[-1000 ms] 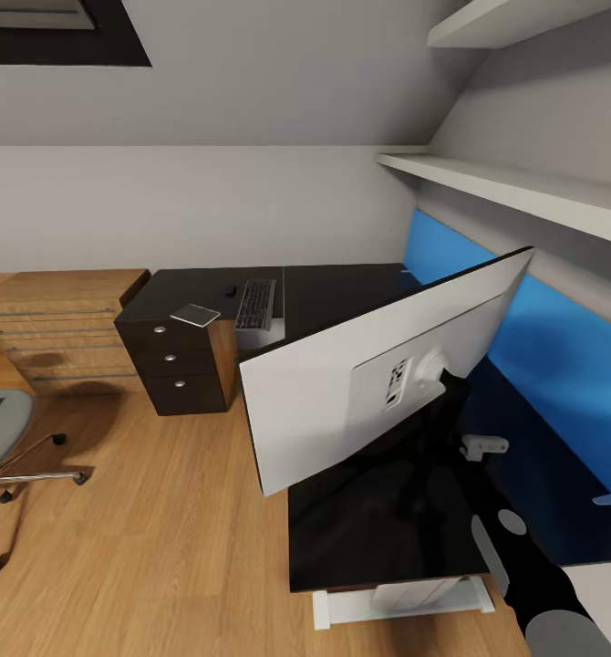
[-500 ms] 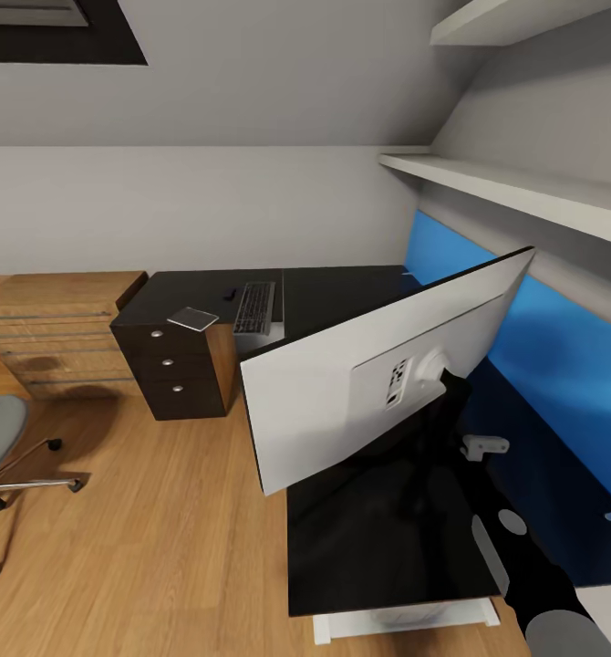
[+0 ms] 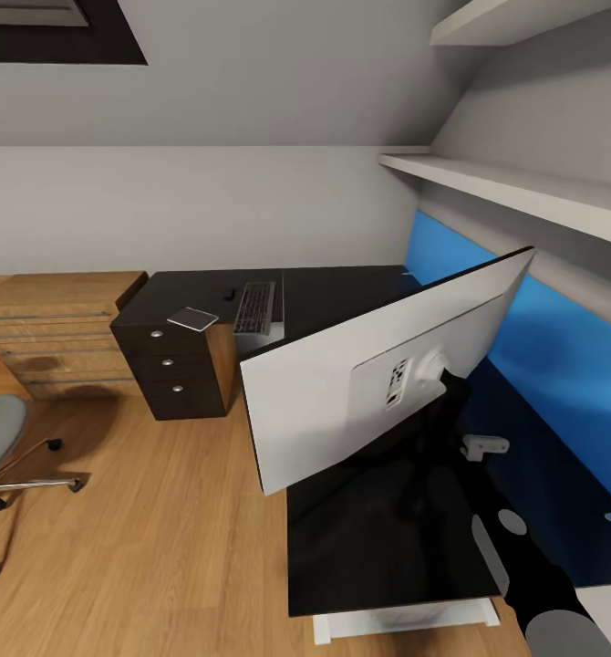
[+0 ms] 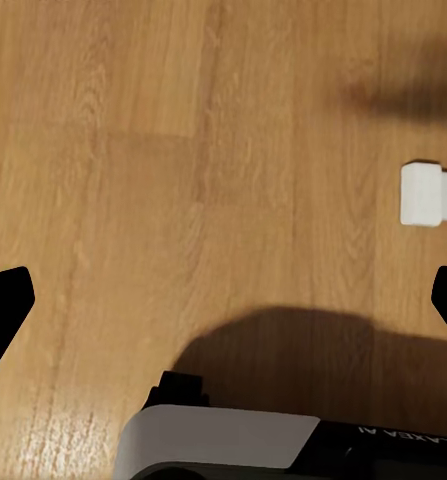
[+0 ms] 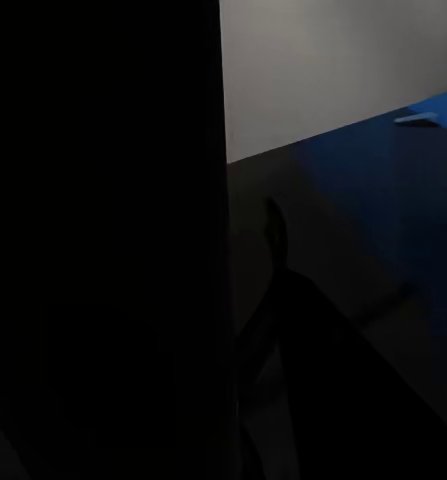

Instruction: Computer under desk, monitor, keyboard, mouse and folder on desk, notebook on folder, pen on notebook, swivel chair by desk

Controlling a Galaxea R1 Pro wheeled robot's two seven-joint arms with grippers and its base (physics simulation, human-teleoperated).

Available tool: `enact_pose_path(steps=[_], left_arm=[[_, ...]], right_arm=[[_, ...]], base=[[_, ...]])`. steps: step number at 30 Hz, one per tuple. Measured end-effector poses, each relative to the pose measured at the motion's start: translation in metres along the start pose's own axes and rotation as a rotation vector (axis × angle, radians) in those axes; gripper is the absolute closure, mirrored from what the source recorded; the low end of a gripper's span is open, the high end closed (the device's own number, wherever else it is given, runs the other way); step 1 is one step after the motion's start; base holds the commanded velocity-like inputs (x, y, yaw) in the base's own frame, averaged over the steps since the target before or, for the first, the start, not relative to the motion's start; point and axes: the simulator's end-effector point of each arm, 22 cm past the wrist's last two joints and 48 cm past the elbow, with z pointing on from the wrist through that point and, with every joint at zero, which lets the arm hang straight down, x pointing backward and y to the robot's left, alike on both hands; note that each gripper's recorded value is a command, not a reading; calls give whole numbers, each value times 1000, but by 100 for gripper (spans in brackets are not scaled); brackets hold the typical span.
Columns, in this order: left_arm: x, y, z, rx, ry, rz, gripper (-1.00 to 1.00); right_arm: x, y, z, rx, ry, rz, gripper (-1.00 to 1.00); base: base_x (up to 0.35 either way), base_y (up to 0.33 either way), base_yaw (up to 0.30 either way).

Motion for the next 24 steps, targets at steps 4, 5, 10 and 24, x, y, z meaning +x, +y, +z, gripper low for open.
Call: enact_pose_path(steps=[4, 5, 10, 24], left_arm=[[0, 0, -3, 1, -7, 0, -100], [-1, 0, -4, 1, -9, 0, -100], [0, 0, -2, 1, -4, 0, -100], [-1, 1, -7, 2, -15, -1, -100]], right_arm=[[0, 1, -5, -7, 4, -3, 100], [0, 2, -6, -10, 6, -4, 100], [0, 2, -3, -12, 3, -2, 100], [-1, 2, -11, -11, 8, -8, 100]], base=[[129, -30, 0], [97, -24, 0], [40, -10, 0], [75, -1, 0]])
